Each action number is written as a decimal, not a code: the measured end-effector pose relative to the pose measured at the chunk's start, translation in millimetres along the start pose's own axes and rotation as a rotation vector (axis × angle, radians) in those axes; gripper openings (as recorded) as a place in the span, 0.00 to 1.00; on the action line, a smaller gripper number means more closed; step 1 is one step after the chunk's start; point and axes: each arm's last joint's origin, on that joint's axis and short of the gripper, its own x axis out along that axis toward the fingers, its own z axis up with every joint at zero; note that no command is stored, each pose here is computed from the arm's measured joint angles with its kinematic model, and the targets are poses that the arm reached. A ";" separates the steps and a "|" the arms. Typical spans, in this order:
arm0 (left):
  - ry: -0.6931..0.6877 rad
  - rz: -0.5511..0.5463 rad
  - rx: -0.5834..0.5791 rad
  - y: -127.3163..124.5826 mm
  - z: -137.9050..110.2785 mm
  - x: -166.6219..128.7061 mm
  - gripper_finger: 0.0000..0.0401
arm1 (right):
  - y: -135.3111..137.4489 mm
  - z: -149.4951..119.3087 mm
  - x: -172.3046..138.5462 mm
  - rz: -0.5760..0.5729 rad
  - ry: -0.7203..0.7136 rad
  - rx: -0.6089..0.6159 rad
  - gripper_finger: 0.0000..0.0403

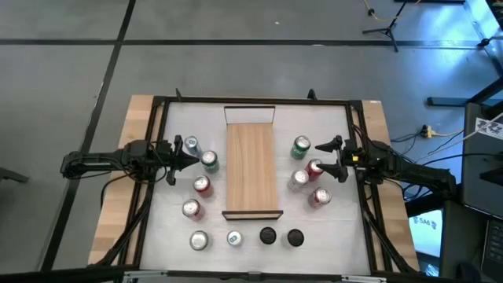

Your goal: Place canned beverage on shelf

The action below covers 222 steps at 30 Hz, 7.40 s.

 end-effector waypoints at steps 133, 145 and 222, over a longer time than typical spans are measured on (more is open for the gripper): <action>-0.013 0.078 0.000 2.3 0.2 -0.1 0.02 | -39.3 95.9 182.9 -0.404 1.382 -0.200 0.69; -0.013 0.077 0.000 2.2 0.3 -0.1 0.02 | -40.5 94.3 187.0 -0.399 1.357 -0.203 0.77; -0.013 0.078 0.000 2.3 0.2 0.0 0.02 | -83.4 166.6 272.0 -0.231 1.152 -0.385 0.67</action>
